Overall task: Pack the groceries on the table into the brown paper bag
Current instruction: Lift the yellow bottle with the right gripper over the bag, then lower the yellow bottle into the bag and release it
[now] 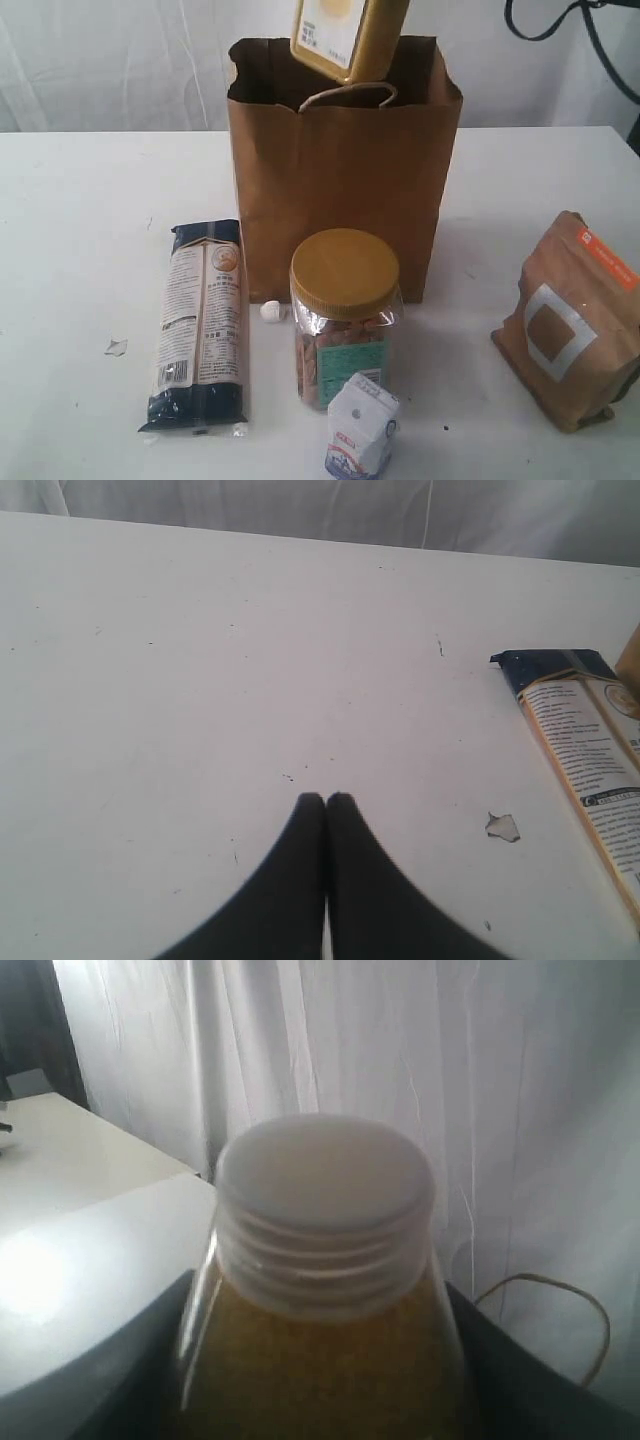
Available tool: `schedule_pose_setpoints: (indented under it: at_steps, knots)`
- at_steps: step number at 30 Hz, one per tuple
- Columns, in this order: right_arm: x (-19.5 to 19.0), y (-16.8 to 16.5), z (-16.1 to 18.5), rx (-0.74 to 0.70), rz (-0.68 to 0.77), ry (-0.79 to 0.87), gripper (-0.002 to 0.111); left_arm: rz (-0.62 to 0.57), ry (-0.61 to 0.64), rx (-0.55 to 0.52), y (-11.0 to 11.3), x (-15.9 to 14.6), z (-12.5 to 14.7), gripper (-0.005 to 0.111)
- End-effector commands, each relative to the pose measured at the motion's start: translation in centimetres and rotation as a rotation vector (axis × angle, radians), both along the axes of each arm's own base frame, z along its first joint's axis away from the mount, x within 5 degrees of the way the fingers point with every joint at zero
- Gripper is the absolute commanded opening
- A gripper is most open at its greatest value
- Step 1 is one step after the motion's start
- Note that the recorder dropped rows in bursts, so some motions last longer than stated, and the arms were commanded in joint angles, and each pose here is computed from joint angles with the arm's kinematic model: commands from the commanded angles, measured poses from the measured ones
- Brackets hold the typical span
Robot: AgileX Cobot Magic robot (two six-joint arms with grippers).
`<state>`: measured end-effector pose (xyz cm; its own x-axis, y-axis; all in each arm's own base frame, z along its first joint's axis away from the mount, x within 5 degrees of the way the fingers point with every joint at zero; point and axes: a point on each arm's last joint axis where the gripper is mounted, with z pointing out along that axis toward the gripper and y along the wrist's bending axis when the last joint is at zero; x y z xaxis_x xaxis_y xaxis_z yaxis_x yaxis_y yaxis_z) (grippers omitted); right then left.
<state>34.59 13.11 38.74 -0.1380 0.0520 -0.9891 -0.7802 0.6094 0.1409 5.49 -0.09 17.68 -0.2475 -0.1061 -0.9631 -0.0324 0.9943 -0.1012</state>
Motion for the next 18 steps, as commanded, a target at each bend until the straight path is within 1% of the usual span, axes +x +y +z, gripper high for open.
schedule_pose_setpoints:
  at_steps: [1, 5, 8, 15, 18]
  knots:
    - [0.4, 0.4, 0.2, 0.042, 0.011, -0.007, 0.0, -0.009, 0.0, 0.002, 0.0, 0.0, -0.1, 0.0]
    - [0.6, 1.8, -0.9, 0.034, 0.047, 0.018, 0.0, -0.009, 0.0, 0.002, 0.0, 0.0, -0.1, 0.0]
    - [0.8, 2.7, -1.7, -0.001, 0.061, 0.004, 0.0, -0.009, 0.0, 0.002, 0.0, 0.0, -0.1, 0.0]
    - [1.8, 3.5, -3.2, -0.072, -0.019, 0.01, 0.0, -0.009, 0.0, 0.002, 0.0, 0.0, -0.1, 0.0]
    - [2.1, 3.8, -3.8, -0.079, -0.022, 0.024, 0.0, -0.009, 0.0, 0.002, 0.0, 0.0, -0.1, 0.0]
